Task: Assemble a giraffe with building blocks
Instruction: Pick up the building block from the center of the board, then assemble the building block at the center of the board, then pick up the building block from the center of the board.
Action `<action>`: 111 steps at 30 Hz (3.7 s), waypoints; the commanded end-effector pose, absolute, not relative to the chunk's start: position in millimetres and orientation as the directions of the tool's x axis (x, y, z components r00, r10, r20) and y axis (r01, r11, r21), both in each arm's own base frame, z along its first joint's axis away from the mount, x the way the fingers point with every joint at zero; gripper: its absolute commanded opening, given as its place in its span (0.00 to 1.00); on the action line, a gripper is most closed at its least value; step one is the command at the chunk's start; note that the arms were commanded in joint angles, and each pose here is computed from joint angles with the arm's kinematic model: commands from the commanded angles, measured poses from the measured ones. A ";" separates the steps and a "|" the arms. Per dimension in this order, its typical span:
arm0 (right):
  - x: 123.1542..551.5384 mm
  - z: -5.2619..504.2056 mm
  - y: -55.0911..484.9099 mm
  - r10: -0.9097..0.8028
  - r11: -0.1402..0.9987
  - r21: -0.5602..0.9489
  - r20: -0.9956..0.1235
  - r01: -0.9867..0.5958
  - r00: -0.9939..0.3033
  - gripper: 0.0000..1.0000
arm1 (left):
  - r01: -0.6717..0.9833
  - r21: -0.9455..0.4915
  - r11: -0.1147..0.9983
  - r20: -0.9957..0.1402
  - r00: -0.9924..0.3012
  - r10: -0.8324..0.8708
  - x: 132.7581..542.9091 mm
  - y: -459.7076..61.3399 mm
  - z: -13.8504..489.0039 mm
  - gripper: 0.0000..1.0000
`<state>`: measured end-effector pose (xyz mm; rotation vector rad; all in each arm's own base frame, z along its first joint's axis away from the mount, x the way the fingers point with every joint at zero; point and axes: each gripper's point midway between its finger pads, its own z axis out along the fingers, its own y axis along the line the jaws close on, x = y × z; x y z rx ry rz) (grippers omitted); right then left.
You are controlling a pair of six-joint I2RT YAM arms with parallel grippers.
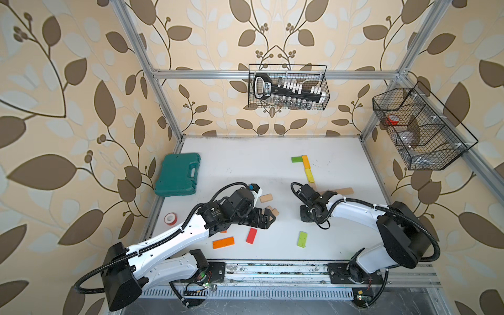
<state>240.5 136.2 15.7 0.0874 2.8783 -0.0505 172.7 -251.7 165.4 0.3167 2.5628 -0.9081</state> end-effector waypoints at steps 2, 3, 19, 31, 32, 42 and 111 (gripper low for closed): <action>234.5 15.4 116.1 0.113 0.983 -0.108 -0.261 0.146 -0.959 0.26 | 0.354 -0.556 0.752 -0.470 -0.880 0.067 174.8 -254.2 173.6 0.99; 235.3 19.2 114.8 0.126 0.982 -0.103 -0.269 0.158 -0.955 0.24 | 0.353 -0.556 0.753 -0.469 -0.881 0.067 175.0 -254.3 173.0 0.99; 269.3 35.4 97.3 0.285 0.955 0.002 -0.259 0.295 -0.923 0.18 | 0.366 -0.565 0.739 -0.469 -0.880 0.077 181.7 -267.0 173.7 0.99; 280.2 7.8 92.6 0.332 0.940 0.004 -0.226 0.340 -0.916 0.29 | 0.367 -0.557 0.745 -0.474 -0.877 0.078 183.1 -266.3 175.2 0.99; 280.6 8.3 92.3 0.333 0.940 0.004 -0.229 0.341 -0.915 0.32 | 0.369 -0.556 0.745 -0.477 -0.876 0.077 183.4 -266.1 176.0 0.99; 282.4 15.5 90.1 0.325 0.942 -0.009 -0.235 0.337 -0.916 0.42 | 0.366 -0.553 0.748 -0.476 -0.876 0.076 184.4 -266.2 174.5 0.99; 143.5 68.6 159.6 0.427 0.899 0.019 -0.251 0.437 -0.869 0.55 | 0.373 -0.589 0.717 -0.385 -0.910 0.158 154.3 -261.5 154.6 0.98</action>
